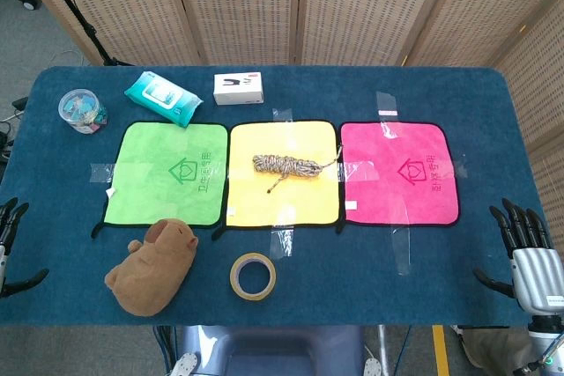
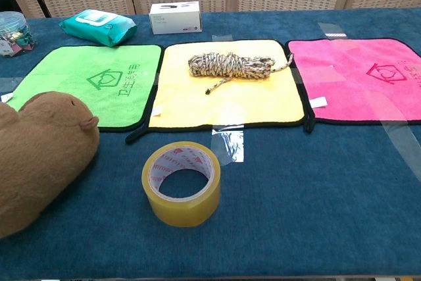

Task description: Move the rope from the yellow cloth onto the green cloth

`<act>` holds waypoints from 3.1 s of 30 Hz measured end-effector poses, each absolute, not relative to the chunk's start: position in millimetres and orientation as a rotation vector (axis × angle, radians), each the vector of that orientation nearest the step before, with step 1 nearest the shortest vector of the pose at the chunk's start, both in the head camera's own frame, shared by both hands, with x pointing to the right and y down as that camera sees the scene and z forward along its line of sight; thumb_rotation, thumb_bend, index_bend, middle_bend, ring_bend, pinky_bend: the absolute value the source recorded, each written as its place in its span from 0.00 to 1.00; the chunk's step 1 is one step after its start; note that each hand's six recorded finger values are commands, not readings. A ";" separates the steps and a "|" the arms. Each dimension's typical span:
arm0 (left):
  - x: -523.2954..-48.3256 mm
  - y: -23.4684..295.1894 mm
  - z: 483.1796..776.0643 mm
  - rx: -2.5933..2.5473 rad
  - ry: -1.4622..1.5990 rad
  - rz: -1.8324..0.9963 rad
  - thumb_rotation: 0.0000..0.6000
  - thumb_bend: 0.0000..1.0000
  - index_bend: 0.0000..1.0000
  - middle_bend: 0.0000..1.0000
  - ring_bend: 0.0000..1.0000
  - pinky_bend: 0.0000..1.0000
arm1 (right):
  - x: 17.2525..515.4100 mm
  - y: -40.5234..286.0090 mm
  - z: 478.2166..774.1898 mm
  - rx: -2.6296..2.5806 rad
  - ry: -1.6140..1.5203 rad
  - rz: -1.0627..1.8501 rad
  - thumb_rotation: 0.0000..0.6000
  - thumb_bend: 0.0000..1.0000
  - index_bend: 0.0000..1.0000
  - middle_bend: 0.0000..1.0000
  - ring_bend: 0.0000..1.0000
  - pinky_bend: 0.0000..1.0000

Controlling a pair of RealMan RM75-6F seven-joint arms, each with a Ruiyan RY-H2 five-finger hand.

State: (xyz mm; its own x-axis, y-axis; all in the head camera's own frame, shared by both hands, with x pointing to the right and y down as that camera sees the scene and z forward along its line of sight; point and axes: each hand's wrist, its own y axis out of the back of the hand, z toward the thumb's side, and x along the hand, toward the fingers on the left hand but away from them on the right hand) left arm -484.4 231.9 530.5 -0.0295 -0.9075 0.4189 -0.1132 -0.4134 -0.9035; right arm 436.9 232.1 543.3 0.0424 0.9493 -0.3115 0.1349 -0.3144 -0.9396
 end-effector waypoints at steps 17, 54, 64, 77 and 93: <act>-441.4 180.0 541.8 -1.770 0.966 -1.357 1.00 0.01 0.00 0.00 0.00 0.00 | 438.2 229.7 549.0 -1.573 -1.126 1.385 1.00 0.00 0.00 0.00 0.00 0.00; -108.3 30.0 683.5 -1.853 0.078 -1.135 1.00 0.11 0.00 0.00 0.00 0.00 | 495.9 215.9 562.0 -1.415 -1.194 1.615 1.00 0.00 0.00 0.00 0.00 0.00; -57.1 38.1 693.6 -1.852 0.021 -1.146 1.00 0.11 0.00 0.00 0.00 0.00 | 502.4 214.5 559.1 -1.394 -1.213 1.625 1.00 0.00 0.00 0.00 0.00 0.00; -40.1 42.0 708.3 -1.808 -0.030 -1.193 1.00 0.11 0.00 0.00 0.00 0.00 | 508.8 213.0 555.9 -1.379 -1.232 1.629 1.00 0.00 0.00 0.00 0.00 0.00; -101.6 27.9 701.6 -1.722 -0.051 -1.319 1.00 0.11 0.00 0.00 0.00 0.00 | 505.2 213.5 557.5 -1.394 -1.223 1.625 1.00 0.00 0.00 0.00 0.00 0.00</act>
State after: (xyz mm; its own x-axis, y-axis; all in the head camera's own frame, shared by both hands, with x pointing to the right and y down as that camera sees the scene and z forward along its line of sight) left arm -101.6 27.9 701.6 0.4211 -0.4727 0.7741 0.5312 -0.5633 -0.6329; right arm 505.2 213.5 557.5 -0.2113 0.9116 -0.3527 0.0867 -0.3419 -0.9357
